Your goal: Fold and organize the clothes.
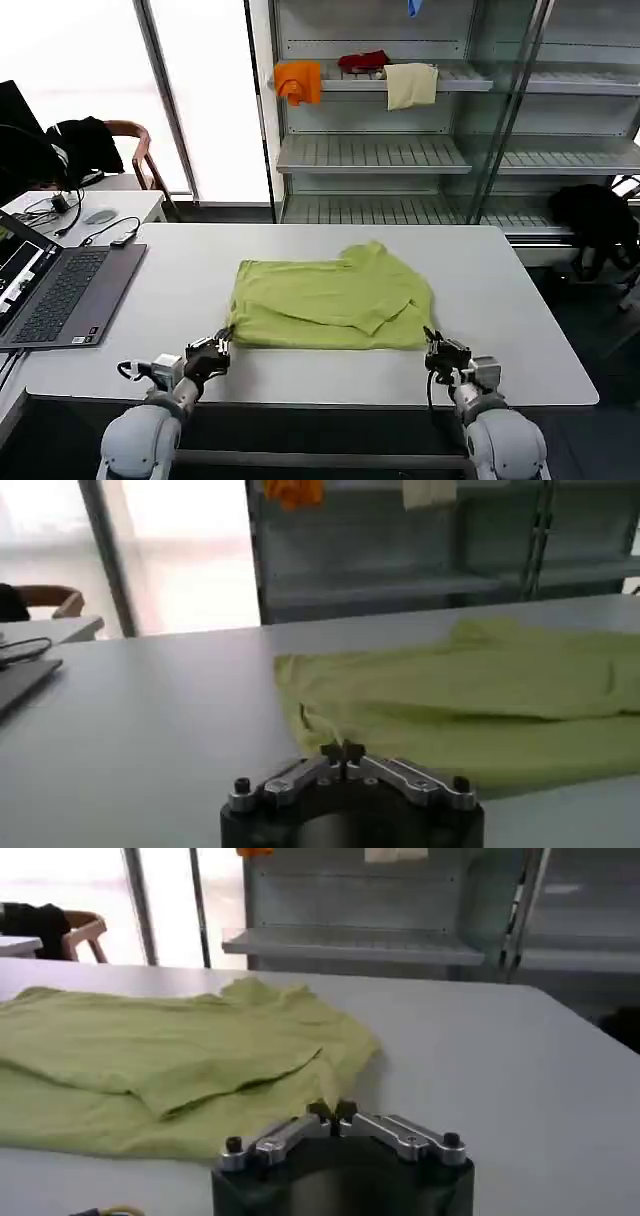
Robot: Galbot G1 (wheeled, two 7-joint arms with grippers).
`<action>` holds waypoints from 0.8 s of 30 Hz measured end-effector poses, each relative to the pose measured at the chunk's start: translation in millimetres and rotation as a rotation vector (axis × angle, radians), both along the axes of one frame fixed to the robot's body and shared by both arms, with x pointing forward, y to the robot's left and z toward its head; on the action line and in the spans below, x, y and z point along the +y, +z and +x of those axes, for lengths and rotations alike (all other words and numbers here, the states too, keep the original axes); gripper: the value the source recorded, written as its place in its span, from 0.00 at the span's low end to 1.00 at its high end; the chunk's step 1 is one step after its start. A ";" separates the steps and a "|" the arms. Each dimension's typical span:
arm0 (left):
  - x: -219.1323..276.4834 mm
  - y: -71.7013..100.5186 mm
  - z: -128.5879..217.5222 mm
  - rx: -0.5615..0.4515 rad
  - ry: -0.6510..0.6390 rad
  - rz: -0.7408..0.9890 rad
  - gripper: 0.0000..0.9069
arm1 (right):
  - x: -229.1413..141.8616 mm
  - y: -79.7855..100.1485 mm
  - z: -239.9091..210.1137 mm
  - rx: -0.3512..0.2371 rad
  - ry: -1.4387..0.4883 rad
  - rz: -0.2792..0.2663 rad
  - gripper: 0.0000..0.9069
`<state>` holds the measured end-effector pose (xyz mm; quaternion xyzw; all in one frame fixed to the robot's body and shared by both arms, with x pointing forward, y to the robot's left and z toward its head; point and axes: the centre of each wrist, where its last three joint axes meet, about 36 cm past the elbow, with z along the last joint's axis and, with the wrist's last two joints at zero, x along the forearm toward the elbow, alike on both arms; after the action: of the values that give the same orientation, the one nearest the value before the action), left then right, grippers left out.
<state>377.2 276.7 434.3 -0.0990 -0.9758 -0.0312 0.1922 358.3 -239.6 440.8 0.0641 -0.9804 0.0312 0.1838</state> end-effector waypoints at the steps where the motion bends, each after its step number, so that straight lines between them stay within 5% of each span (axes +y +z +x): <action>1: 1.4 1.3 -4.8 0.000 0.000 -0.002 0.00 | 2.6 0.3 -4.5 0.003 0.003 -0.002 0.00; 17: 14.8 4.1 -61.5 0.022 0.026 0.029 0.00 | 12.5 2.8 -55.3 0.052 -0.004 -0.050 0.00; 18: 15.1 3.4 -63.0 0.024 0.027 0.030 0.00 | 12.9 2.4 -56.6 0.055 -0.005 -0.052 0.06; 20: 15.5 2.0 -65.1 0.028 0.030 0.032 0.00 | 13.9 1.2 -58.6 0.061 -0.006 -0.055 1.00; 23: 15.6 0.2 -67.4 0.032 0.032 0.033 0.02 | 14.4 0.3 -60.0 0.065 -0.007 -0.059 1.00; 24: 15.4 -0.6 -68.3 0.035 0.032 0.032 0.62 | 14.4 0.1 -60.2 0.064 -0.008 -0.059 1.00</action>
<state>308.8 292.1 433.8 -0.0807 -0.9732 -0.0421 0.2113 298.1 -225.1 440.9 0.0557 -0.9728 0.0574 0.2172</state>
